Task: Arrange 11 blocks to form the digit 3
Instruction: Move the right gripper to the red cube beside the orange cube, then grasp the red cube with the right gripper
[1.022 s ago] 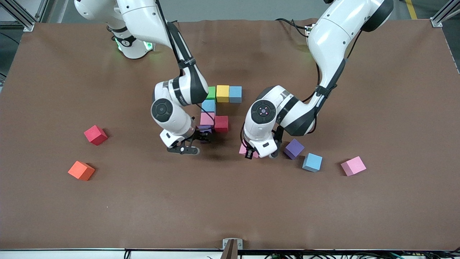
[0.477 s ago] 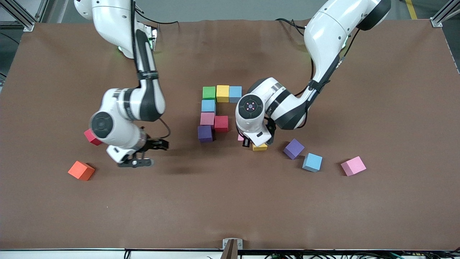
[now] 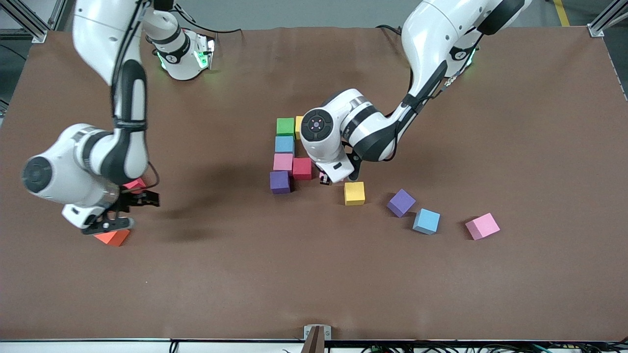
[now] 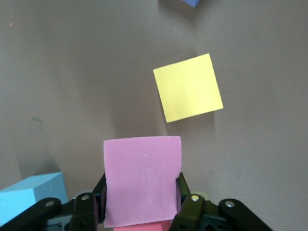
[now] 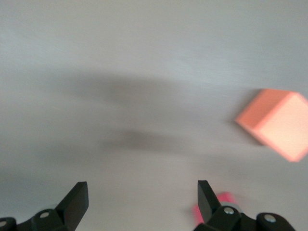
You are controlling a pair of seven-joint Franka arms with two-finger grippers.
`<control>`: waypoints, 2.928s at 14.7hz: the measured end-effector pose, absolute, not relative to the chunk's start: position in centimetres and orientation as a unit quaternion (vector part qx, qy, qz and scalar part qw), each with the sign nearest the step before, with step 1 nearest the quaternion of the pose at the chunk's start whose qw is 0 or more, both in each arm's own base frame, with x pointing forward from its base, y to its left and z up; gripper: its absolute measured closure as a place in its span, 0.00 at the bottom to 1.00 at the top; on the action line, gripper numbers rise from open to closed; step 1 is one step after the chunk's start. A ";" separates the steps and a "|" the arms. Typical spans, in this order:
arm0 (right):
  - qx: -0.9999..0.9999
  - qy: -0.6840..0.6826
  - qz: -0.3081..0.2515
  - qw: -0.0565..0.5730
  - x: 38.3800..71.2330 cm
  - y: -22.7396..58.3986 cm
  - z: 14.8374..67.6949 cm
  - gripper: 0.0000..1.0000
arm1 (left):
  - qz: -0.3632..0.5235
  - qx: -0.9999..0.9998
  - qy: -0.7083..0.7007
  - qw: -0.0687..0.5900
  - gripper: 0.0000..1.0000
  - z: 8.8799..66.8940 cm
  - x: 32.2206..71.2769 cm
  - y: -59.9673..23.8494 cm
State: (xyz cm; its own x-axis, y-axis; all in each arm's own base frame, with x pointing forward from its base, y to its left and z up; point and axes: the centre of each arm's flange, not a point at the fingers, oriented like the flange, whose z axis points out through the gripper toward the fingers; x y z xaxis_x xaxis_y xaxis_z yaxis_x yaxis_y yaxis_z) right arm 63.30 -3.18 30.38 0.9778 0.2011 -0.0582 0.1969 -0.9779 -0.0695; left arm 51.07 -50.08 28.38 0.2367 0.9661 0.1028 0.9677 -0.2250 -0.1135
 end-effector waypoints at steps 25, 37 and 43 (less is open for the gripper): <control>-0.942 -0.319 0.058 0.081 54.6 -12.9 22.3 0.00 | -0.061 -0.763 -0.638 0.091 0.45 23.0 48.0 -53.3; -0.947 -0.311 0.047 0.070 54.0 -11.8 20.4 0.06 | -0.059 -0.735 -0.672 0.071 0.45 22.1 48.6 -53.9; -0.949 -0.307 0.047 0.060 54.0 -11.8 19.8 0.22 | -0.057 -0.736 -0.671 0.069 0.45 21.4 48.5 -54.2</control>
